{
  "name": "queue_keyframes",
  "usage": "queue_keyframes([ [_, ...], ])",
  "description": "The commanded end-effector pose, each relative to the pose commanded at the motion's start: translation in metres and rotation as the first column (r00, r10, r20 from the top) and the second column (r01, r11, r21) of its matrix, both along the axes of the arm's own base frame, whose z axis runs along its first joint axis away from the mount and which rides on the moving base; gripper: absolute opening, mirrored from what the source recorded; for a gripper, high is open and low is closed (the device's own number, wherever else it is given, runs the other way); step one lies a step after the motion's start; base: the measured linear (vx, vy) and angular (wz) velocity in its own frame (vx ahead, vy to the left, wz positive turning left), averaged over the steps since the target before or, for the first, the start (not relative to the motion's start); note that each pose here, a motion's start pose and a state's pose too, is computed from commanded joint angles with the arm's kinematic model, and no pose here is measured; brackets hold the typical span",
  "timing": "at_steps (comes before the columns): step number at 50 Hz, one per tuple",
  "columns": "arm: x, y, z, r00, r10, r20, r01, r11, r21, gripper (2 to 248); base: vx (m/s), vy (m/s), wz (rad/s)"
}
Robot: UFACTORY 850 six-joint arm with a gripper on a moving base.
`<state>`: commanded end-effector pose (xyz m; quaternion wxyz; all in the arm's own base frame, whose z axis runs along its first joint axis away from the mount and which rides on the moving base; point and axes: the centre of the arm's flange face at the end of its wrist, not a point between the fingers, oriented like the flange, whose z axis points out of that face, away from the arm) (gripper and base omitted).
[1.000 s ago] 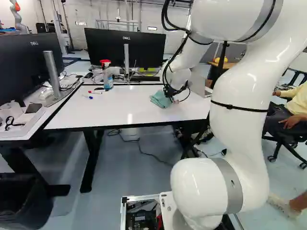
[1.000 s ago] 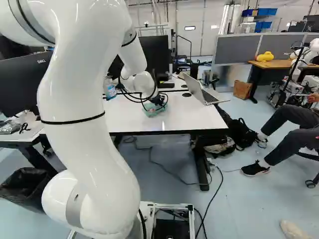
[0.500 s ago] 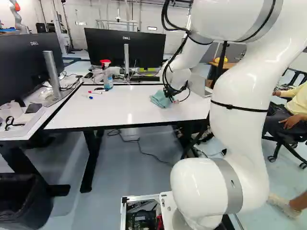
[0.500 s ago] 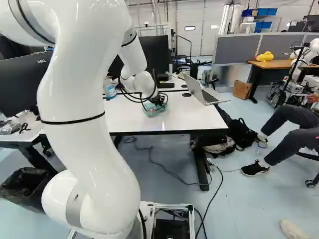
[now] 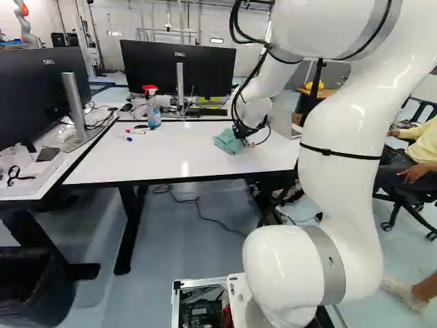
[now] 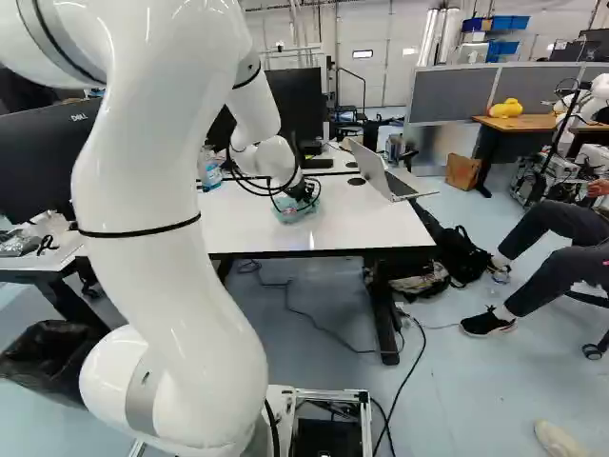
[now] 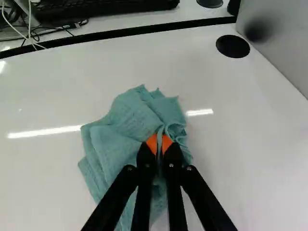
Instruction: Clean the table with the green towel
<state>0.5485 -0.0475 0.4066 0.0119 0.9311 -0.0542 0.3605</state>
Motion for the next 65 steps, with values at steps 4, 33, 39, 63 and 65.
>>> queue_keyframes([
  [4,0.006,-0.001,0.000,1.000,-0.001,0.003,0.001,1.000,0.000,33,0.000,0.000,0.000],
  [33,-0.002,-0.037,0.000,0.998,-0.066,0.001,0.066,0.998,0.000,33,0.000,0.000,0.000],
  [39,-0.012,-0.036,0.000,0.998,-0.068,-0.004,0.068,0.998,0.000,33,0.000,0.000,0.000],
  [63,-0.030,-0.006,0.001,1.000,-0.016,-0.014,0.016,1.000,0.001,33,0.000,0.000,0.000],
  [65,-0.030,-0.003,0.001,1.000,-0.010,-0.014,0.010,1.000,0.001,33,0.000,0.000,0.000],
])
